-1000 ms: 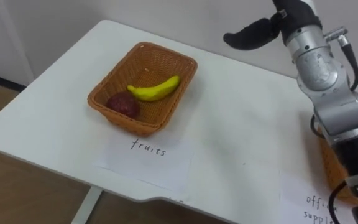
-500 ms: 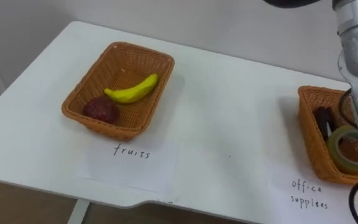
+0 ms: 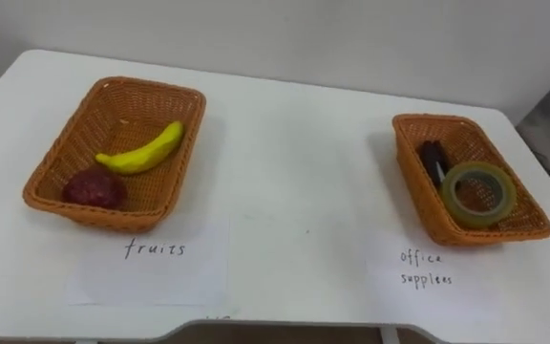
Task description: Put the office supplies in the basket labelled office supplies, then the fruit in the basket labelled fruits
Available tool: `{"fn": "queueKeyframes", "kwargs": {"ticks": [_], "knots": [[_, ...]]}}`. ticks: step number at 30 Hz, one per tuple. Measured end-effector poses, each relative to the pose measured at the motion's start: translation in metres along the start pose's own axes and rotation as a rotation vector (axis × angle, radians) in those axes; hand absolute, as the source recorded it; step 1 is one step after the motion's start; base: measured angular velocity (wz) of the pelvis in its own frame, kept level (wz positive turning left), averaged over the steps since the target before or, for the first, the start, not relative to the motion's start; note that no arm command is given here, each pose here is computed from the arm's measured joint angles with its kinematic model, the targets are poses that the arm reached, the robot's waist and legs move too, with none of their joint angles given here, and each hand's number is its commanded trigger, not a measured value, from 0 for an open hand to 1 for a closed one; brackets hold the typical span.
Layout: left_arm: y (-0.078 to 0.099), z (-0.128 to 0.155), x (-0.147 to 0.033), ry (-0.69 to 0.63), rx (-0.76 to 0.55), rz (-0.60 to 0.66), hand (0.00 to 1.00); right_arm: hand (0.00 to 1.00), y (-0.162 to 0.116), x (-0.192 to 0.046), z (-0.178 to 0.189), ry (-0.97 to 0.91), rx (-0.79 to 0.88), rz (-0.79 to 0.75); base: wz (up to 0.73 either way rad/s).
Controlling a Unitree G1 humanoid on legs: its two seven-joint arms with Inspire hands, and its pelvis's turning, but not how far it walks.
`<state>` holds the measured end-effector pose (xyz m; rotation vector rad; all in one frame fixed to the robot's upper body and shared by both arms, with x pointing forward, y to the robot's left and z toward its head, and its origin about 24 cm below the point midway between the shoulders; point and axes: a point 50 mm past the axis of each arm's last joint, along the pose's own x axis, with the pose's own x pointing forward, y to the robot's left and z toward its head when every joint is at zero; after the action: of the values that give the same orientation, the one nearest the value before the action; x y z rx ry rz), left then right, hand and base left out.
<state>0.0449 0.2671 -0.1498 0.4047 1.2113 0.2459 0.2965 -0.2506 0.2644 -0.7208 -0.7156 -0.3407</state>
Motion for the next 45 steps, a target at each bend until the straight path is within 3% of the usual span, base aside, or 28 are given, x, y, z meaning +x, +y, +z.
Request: {"fn": "queueKeyframes", "kwargs": {"ticks": [12,17,26,35,45], "knots": [[0.002,-0.004,0.0,0.014,-0.011,0.019,0.0,0.0,-0.041,-0.02,-0.023,0.087,-0.095,-0.131,-0.12],[0.004,-0.004,0.0,0.012,-0.022,0.028,0.0,0.0,-0.07,-0.028,-0.03,0.111,-0.126,-0.274,-0.03],[0.006,-0.009,-0.001,0.017,-0.027,0.046,0.0,0.0,-0.079,-0.056,-0.049,0.214,-0.141,-0.321,-0.14],[0.009,-0.028,-0.007,0.058,-0.032,0.071,0.0,0.0,-0.104,-0.098,-0.075,0.405,0.0,-0.462,-0.02],[0.011,-0.015,-0.006,0.015,-0.096,0.102,0.0,0.0,-0.108,-0.147,-0.106,0.649,0.219,-0.634,-0.01]]}}
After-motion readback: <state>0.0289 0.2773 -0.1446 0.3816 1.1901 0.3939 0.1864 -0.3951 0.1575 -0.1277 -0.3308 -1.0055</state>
